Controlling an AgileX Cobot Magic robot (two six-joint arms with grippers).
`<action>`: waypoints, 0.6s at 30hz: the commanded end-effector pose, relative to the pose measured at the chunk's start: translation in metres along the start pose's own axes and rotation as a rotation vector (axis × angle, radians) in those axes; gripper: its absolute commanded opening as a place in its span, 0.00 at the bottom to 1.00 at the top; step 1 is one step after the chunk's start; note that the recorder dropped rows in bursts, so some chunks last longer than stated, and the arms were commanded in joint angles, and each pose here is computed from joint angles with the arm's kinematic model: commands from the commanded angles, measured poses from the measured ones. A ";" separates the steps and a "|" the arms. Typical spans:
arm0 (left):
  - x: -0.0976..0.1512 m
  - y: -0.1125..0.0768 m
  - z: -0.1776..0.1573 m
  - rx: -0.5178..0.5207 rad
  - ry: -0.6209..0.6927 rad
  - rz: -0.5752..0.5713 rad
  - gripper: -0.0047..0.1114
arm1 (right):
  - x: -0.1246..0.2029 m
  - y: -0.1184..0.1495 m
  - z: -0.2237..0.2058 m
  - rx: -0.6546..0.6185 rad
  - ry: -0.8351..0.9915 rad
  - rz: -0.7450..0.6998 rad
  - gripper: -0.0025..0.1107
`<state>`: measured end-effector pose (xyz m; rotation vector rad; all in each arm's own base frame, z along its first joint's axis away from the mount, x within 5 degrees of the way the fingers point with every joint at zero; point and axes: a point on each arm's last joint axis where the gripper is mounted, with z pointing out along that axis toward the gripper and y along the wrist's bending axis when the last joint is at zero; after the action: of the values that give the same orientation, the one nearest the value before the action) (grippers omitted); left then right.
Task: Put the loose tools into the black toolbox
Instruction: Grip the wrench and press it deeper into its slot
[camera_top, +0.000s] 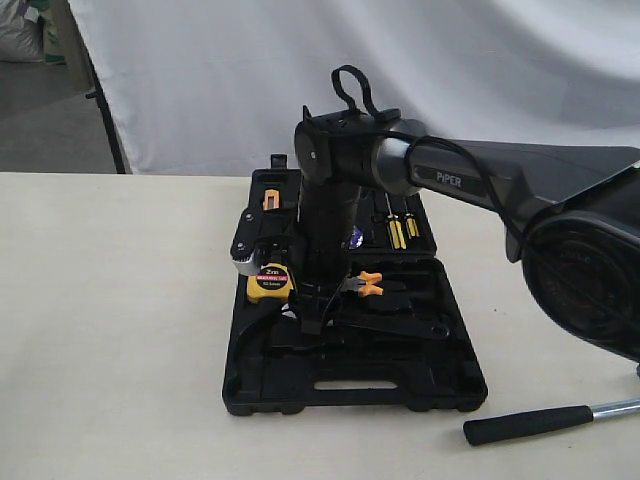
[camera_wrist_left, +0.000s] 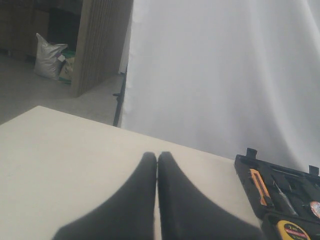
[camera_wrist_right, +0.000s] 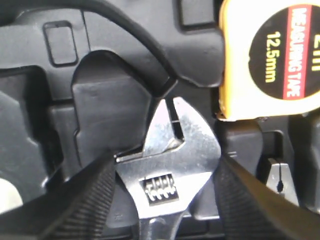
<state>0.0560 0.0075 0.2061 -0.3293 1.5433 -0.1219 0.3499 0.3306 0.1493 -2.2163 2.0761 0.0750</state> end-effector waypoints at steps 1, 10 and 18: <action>-0.002 0.001 0.000 -0.021 -0.020 0.000 0.05 | -0.001 0.002 0.002 -0.014 -0.011 0.022 0.27; -0.002 0.001 0.000 -0.021 -0.020 0.000 0.05 | 0.000 0.002 0.002 -0.018 -0.005 0.020 0.62; -0.002 0.001 0.000 -0.021 -0.020 0.000 0.05 | 0.002 -0.001 -0.046 0.112 -0.021 0.041 0.61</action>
<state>0.0560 0.0075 0.2061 -0.3293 1.5433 -0.1219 0.3495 0.3284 0.1687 -2.1607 2.0770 0.0361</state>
